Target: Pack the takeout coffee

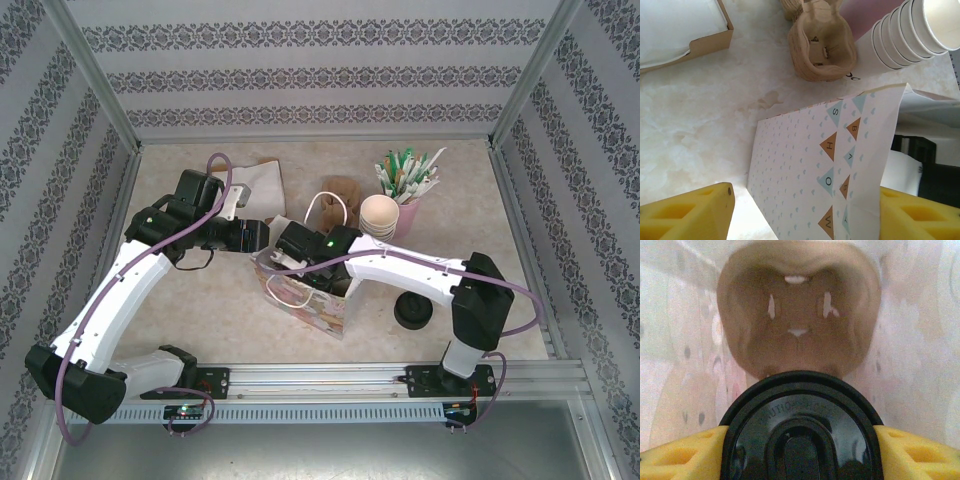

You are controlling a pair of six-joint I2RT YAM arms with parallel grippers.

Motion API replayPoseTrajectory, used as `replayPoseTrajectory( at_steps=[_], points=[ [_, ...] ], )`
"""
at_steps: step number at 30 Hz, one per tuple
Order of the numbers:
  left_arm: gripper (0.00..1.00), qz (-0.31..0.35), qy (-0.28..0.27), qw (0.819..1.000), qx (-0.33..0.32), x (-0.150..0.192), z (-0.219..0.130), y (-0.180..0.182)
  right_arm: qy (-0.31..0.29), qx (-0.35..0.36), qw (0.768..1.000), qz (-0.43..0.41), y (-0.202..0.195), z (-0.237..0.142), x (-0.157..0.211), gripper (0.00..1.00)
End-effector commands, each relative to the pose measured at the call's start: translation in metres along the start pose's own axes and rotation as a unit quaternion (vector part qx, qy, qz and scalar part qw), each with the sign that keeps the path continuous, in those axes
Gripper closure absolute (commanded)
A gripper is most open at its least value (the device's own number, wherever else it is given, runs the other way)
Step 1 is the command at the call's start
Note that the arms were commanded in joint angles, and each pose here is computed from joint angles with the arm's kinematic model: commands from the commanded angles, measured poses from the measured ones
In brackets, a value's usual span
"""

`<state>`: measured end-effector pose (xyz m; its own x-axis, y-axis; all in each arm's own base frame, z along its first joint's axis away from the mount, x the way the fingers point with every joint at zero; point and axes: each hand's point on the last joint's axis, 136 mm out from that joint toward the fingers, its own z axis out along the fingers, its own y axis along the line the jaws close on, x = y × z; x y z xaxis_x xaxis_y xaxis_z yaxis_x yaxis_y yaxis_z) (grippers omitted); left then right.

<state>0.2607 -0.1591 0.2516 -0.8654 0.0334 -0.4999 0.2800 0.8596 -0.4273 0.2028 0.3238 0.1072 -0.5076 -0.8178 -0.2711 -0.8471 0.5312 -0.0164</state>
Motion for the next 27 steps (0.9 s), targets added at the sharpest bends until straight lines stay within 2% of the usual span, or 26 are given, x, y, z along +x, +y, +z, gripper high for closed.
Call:
replayPoseTrajectory(
  at_steps=[1,18,27],
  points=[
    [0.31,0.001,0.004,1.000,0.002,0.003,-0.002,-0.004,0.226,0.001,0.974,0.008,0.004,0.049,0.114,0.53],
    [0.31,-0.002,-0.007,1.000,0.003,-0.001,-0.006,-0.006,0.069,-0.002,0.997,0.040,-0.002,-0.012,0.050,0.52],
    [0.30,-0.003,-0.023,1.000,-0.004,-0.006,-0.013,-0.006,-0.062,0.000,0.996,0.068,-0.011,-0.055,0.012,0.52]
  ],
)
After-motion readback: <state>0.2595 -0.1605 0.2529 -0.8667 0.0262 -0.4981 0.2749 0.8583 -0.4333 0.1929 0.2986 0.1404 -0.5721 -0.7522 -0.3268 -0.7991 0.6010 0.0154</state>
